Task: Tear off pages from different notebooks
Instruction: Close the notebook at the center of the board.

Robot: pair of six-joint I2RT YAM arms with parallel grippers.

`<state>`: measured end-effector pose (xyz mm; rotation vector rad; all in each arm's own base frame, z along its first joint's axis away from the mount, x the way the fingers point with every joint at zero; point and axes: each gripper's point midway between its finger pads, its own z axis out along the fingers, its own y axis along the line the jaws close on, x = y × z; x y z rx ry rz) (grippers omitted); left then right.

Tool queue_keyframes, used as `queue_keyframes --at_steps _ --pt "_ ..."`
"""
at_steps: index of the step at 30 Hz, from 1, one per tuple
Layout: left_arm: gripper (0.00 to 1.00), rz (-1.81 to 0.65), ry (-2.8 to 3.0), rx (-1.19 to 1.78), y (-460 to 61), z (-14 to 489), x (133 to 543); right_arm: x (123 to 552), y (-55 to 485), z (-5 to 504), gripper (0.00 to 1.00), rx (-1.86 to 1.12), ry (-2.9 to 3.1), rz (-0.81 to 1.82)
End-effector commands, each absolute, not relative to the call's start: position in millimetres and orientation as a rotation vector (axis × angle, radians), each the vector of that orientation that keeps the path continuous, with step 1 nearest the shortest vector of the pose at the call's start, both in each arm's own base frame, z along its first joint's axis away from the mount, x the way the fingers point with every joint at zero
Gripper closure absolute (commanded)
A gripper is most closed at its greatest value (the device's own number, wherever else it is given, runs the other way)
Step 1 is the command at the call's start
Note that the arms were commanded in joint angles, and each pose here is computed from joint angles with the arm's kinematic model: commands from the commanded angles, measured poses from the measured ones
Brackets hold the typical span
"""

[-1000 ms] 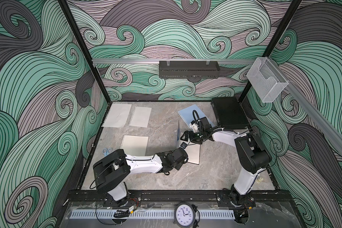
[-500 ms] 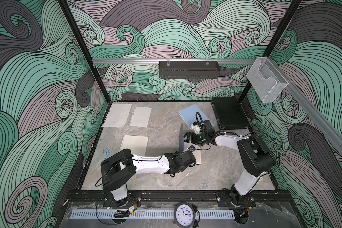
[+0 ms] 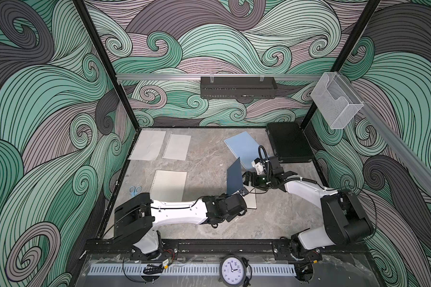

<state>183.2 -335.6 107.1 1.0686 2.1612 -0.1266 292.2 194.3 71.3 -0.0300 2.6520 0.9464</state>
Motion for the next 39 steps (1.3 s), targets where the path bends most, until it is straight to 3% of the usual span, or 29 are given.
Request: queue_keyframes --at_steps 1,9,16,24,35,39 --pt "0.55 -0.216 2.13 1.081 -338 132 175 282 183 61 0.0 -0.017 2.704 0.899" --pt "0.46 -0.322 2.223 0.808 -311 153 211 280 140 66 0.0 0.108 2.682 0.809" --pt "0.43 -0.419 2.475 0.462 -270 126 263 268 105 75 0.0 0.156 2.688 0.686" --pt "0.46 -0.412 2.739 0.38 -287 66 292 266 104 62 0.03 0.137 2.738 0.658" --pt "0.49 -0.425 2.831 0.324 -305 30 302 270 123 36 0.24 0.03 2.839 0.599" --pt "0.54 -0.452 2.844 0.31 -308 25 299 272 130 30 0.32 -0.006 2.877 0.565"
